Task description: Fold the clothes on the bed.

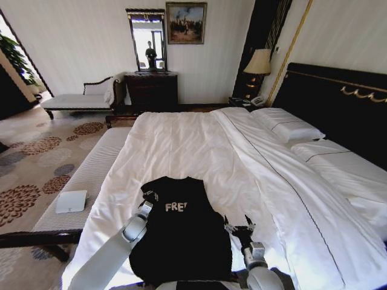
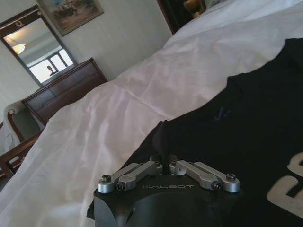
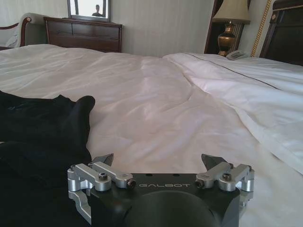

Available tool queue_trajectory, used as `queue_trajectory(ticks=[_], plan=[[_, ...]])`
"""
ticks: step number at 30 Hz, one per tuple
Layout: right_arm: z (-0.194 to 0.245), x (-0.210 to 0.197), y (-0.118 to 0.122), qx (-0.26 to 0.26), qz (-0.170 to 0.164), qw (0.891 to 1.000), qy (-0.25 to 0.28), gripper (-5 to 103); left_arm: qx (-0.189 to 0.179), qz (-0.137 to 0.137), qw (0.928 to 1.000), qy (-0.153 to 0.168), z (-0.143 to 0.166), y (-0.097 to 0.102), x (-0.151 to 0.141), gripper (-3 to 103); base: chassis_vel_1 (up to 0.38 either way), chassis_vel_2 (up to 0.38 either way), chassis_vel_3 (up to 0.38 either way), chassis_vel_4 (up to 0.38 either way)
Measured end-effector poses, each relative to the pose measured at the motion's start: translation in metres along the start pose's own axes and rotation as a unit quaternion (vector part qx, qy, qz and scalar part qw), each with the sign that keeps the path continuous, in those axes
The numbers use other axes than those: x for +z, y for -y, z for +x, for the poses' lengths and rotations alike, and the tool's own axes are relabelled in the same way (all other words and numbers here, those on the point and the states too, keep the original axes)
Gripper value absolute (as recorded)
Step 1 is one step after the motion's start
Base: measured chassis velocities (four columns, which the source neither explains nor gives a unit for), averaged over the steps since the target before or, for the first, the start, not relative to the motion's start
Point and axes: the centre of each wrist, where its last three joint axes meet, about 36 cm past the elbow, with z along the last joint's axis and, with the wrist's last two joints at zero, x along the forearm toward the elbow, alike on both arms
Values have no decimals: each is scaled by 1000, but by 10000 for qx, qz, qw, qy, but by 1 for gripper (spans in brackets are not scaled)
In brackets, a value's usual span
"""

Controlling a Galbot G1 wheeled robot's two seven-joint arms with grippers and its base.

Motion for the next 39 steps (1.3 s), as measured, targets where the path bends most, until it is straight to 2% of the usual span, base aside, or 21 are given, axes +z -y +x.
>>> queue_trajectory(ticks=[4, 9, 17, 19, 20, 21, 23, 24, 27, 28, 29, 31, 32, 33, 34, 35, 36, 37, 39], plan=[[-1, 0, -1, -4, -16, 10000, 9, 100, 158, -158, 9998, -3, 7, 0, 4, 1, 0, 0, 0, 0], [-2, 0, -3, -12, -35, 10000, 0, 100, 521, -598, 9967, 198, 20, 2, 11, 1, 0, 0, 0, 0], [-1, 0, -4, -12, -43, 10000, 0, 100, 781, -831, 9932, 213, 31, 5, 19, 1, 0, 0, 0, 0], [-1, 0, -4, -12, -40, 10000, -1, 100, 802, -856, 9929, 200, 32, 6, 21, -2, 0, 0, 0, 0], [-1, -1, -4, -11, -38, 10000, 4, 100, 836, -876, 9925, 183, 35, 7, 24, 8, 0, 0, 0, 0], [-1, -1, -4, -11, -38, 10000, 4, 100, 836, -876, 9925, 183, 35, 7, 24, 8, 0, 0, 0, 0], [-1, -1, -4, -13, -36, 10000, 8, 100, 992, -929, 9904, 239, 40, 11, 26, 19, 0, 0, 0, 0], [-1, -1, -4, -15, -36, 10000, 11, 100, 1074, -938, 9894, 288, 43, 12, 27, 19, 0, 0, 0, 0], [-1, -1, -4, -22, -36, 10000, 12, 100, 1209, -911, 9877, 386, 49, 16, 27, 29, 0, 0, 0, 0], [-1, -1, -5, -25, -36, 10000, 10, 100, 1252, -875, 9873, 443, 52, 18, 27, 34, 0, 0, 0, 0], [-1, -1, -5, -28, -37, 10000, 8, 100, 1262, -843, 9872, 488, 53, 18, 27, 34, 0, 0, 0, 0], [-2, 0, -6, -31, -38, 10000, 6, 100, 1153, -603, 9892, 679, 57, 14, 20, 45, 0, 0, 0, 0], [-2, 0, -6, -32, -38, 10000, 3, 100, 1002, -361, 9916, 735, 58, 10, 15, 51, 0, 0, 0, 0], [-2, 0, -6, -32, -38, 10000, 3, 100, 1002, -361, 9916, 735, 58, 10, 15, 51, 0, 0, 0, 0], [-2, 0, -6, -31, -38, 10000, 2, 100, 909, -223, 9928, 744, 58, 8, 12, 51, 0, 0, 0, 0], [-2, 0, -6, -32, -38, 10000, -1, 100, 732, 19, 9948, 705, 58, 2, 7, 56, 0, 0, 0, 0], [-2, 1, -6, -38, -34, 10000, -7, 100, 393, 415, 9967, 568, 55, -8, 1, 61, 0, 0, 0, 0], [-2, 1, -6, -38, -34, 10000, -7, 100, 393, 415, 9967, 568, 55, -8, 1, 61, 0, 0, 0, 0], [-2, 1, -8, -55, -39, 10000, -5, 100, -79, 1012, 9943, 317, 42, -23, -4, 72, 0, 0, 0, 0]])
